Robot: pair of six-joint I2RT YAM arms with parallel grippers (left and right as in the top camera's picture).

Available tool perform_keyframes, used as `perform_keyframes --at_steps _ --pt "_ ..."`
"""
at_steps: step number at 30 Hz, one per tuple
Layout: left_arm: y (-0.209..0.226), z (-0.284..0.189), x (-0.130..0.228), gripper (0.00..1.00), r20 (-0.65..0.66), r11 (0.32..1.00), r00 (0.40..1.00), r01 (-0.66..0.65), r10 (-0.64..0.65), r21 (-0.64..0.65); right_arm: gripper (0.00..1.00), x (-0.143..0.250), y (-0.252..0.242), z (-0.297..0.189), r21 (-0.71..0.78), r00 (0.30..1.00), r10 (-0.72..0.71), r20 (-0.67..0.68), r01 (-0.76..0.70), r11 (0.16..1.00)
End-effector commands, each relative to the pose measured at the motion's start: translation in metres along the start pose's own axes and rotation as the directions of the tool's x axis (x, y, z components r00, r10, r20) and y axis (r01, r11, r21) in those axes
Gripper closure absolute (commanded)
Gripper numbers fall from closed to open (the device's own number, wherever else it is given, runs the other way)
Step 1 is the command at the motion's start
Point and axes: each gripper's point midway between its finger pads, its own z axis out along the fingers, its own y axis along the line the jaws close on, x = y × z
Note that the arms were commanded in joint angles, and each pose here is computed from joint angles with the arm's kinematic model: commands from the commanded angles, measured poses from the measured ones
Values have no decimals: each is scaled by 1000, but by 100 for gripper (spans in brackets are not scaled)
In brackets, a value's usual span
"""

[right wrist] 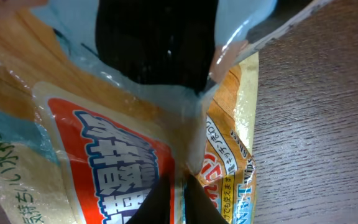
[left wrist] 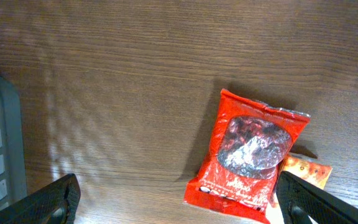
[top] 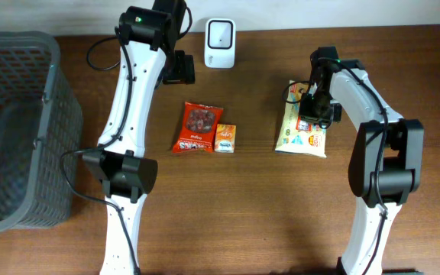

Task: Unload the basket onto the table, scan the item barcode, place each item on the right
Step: 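Lower the yellow bag and turn it over with the right gripper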

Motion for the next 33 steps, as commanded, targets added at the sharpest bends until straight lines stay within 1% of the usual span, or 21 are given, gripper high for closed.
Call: perform_keyframes --at_steps 1,2,4,5,7,11,12,13,14,15,16,17,19,20,24,27,28,30,31,32,33 --pt "-2 -2 -1 1 6 1000 1000 9 -9 6 86 9 -8 -5 45 999 6 -45 -4 999" --pt "-2 -2 -1 1 6 1000 1000 9 -9 6 76 6 -7 -26 45 999 6 -51 -3 999" --pt "-2 -2 -1 1 6 1000 1000 9 -9 6 23 0 5 -66 -16 999 2 -51 -3 1000" --pt "-2 -2 -1 1 6 1000 1000 9 -9 6 12 0 6 -68 -21 999 2 -50 -3 1000" --pt "-2 -2 -1 1 6 1000 1000 9 -9 6 1 4 5 -59 -14 997 2 -73 -3 1000" --pt "-2 -2 -1 1 6 1000 1000 9 -9 6 0 -11 11 -13 -40 1000 5 18 -4 999" --pt "-2 -2 -1 1 6 1000 1000 9 -9 6 24 -20 12 -6 -45 998 8 60 -6 999" --pt "-2 -2 -1 1 6 1000 1000 9 -9 6 54 -29 6 -4 -12 994 12 104 -11 1000" --pt "-2 -2 -1 1 6 1000 1000 9 -9 6 72 -37 -2 -5 37 990 14 141 -19 999" --pt "-2 -2 -1 1 6 1000 1000 9 -9 6 86 -43 -7 -14 68 987 13 163 -25 997" --pt "-2 -2 -1 1 6 1000 1000 9 -9 6 91 -46 -7 -26 68 987 13 161 -25 997" --pt "-2 -2 -1 1 6 1000 1000 9 -9 6 62 -52 -6 -52 64 985 14 170 -25 998" --pt "-2 -2 -1 1 6 1000 1000 9 -9 6 30 -39 8 -76 -18 994 11 107 -9 1000" --pt "-2 -2 -1 1 6 1000 1000 9 -9 6 30 -23 18 -73 -81 999 6 34 -4 997" --pt "-2 -2 -1 1 6 1000 1000 9 -9 6 70 -2 15 -29 -57 999 0 -32 -2 998" --pt "-2 -2 -1 1 6 1000 1000 9 -9 6 70 -7 -15 -1 76 1000 14 20 -15 997" --pt "-2 -2 -1 1 6 1000 1000 9 -9 6 64 -12 -31 -3 145 999 21 39 -27 989" --pt "-2 -2 -1 1 6 1000 1000 9 -9 6 36 -13 -45 -24 172 999 42 21 -45 984" --pt "-2 -2 -1 1 6 1000 1000 9 -9 6 14 -10 -37 -36 130 999 43 -6 -42 991" --pt "-2 -2 -1 1 6 1000 1000 9 -9 6 1 -3 -22 -42 49 998 41 -48 -38 998" --pt "-2 -2 -1 1 6 1000 1000 9 -9 6 1 6 -9 -42 -25 995 37 -92 -39 999"
